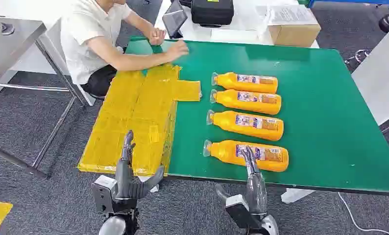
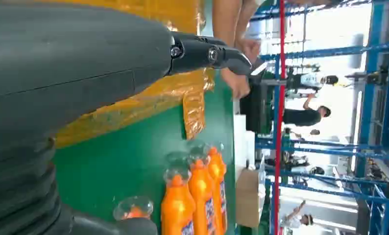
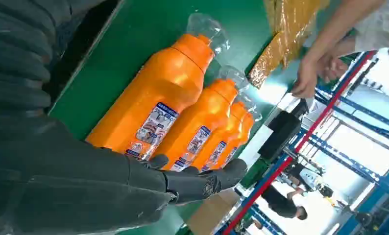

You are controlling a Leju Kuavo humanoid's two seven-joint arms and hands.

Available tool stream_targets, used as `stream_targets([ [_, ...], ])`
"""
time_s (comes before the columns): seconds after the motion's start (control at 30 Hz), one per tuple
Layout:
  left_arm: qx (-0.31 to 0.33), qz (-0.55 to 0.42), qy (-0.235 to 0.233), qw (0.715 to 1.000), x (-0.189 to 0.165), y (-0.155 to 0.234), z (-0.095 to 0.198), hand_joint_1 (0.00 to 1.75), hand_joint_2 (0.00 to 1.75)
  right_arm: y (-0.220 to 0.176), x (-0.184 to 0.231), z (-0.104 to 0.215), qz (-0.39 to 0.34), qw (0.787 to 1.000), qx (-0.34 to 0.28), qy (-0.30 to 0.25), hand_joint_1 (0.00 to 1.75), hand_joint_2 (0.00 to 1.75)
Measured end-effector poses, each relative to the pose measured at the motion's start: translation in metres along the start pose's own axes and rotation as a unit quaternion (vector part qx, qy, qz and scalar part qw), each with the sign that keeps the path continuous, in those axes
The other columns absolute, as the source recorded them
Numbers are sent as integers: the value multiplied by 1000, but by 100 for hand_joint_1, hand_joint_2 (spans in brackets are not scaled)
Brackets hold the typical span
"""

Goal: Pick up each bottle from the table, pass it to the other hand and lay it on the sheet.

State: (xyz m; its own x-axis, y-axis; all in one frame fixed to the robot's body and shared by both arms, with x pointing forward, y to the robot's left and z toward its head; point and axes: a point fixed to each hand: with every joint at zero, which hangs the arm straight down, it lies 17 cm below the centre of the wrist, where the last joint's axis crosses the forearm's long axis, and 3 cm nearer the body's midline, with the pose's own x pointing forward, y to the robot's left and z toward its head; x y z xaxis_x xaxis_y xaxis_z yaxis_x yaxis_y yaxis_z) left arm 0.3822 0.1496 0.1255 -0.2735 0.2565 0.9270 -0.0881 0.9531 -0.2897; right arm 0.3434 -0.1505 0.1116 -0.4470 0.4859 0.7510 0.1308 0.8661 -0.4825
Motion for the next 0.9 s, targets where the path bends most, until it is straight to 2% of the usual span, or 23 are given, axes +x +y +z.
stream_targets([
  [0.23, -58, -76, -27, 995, 3, -28, 7, 0, 175, -10, 0, -10, 34, 999, -10, -20, 0, 175],
  [0.47, -122, -64, -10, 990, -10, -66, 15, 0, 175, -34, -42, -28, 150, 989, -1, -10, 0, 175],
  [0.7, -157, -45, 4, 987, -18, -87, 23, 0, 175, -63, -102, -35, 286, 957, 50, 15, 0, 175],
  [0.9, -165, -32, 12, 986, -21, -97, 26, 0, 175, -83, -142, -48, 340, 935, 85, 43, 0, 175],
])
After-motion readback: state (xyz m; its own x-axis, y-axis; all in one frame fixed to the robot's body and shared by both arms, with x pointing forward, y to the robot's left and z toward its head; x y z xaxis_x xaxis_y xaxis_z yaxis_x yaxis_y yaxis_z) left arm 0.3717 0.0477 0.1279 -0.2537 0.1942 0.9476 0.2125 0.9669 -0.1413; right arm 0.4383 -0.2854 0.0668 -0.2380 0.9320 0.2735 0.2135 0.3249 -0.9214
